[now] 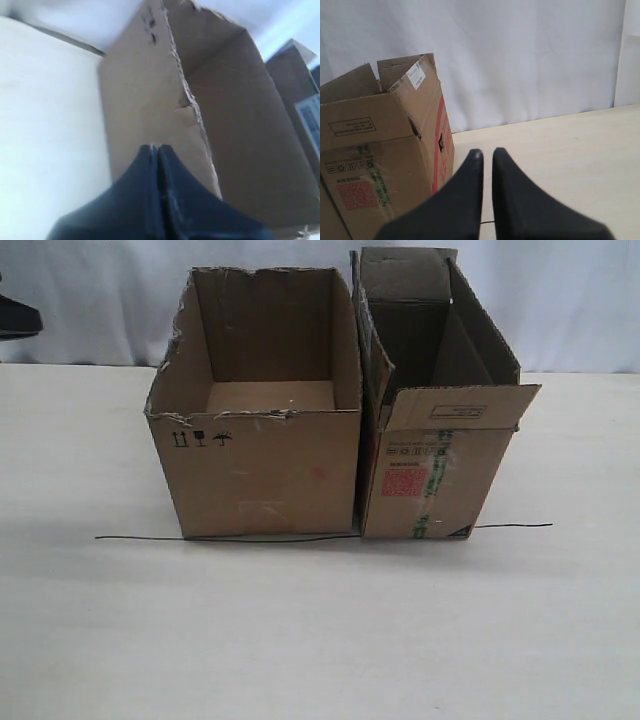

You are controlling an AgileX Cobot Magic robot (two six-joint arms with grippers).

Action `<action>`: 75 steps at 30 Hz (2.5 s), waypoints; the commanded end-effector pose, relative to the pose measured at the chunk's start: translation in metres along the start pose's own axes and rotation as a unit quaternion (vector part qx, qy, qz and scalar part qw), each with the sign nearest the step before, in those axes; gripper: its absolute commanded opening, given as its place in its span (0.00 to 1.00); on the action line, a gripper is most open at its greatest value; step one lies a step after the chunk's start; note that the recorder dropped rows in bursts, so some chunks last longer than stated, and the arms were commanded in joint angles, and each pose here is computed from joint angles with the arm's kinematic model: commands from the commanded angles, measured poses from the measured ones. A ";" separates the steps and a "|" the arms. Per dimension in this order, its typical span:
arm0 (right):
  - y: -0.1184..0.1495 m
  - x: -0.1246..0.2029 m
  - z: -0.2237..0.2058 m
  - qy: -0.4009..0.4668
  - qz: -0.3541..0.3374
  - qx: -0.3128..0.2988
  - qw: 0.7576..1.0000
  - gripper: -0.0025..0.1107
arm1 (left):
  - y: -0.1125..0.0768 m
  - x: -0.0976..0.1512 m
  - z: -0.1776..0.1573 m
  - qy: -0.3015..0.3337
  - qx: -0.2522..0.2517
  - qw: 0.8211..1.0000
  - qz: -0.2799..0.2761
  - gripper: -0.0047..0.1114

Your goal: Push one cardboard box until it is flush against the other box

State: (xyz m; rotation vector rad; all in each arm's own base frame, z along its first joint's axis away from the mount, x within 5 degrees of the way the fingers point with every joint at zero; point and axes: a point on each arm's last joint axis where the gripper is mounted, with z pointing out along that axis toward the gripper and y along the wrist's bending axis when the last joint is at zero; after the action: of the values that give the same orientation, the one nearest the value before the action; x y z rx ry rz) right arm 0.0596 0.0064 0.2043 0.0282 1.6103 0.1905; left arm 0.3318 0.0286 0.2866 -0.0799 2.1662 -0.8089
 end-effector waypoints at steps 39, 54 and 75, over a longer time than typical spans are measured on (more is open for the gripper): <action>-0.001 0.001 0.000 -0.003 -0.003 0.004 1.000 0.07 | -0.086 0.199 -0.143 -0.238 -0.065 0.947 0.205 0.04; -0.001 0.000 0.000 -0.004 -0.003 0.004 1.000 0.07 | -0.075 0.235 -0.148 -0.291 -0.055 0.931 0.214 0.04; -0.001 0.000 -0.001 -0.006 -0.003 0.003 1.000 0.07 | -0.051 0.253 -0.137 -0.304 -0.087 0.932 0.175 0.04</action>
State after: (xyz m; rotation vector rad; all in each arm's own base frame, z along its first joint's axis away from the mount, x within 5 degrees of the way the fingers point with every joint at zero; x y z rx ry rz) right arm 0.0592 0.0063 0.2046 0.0281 1.6054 0.1909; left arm 0.0533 -0.0210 0.2130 -0.0267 1.5752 -0.3620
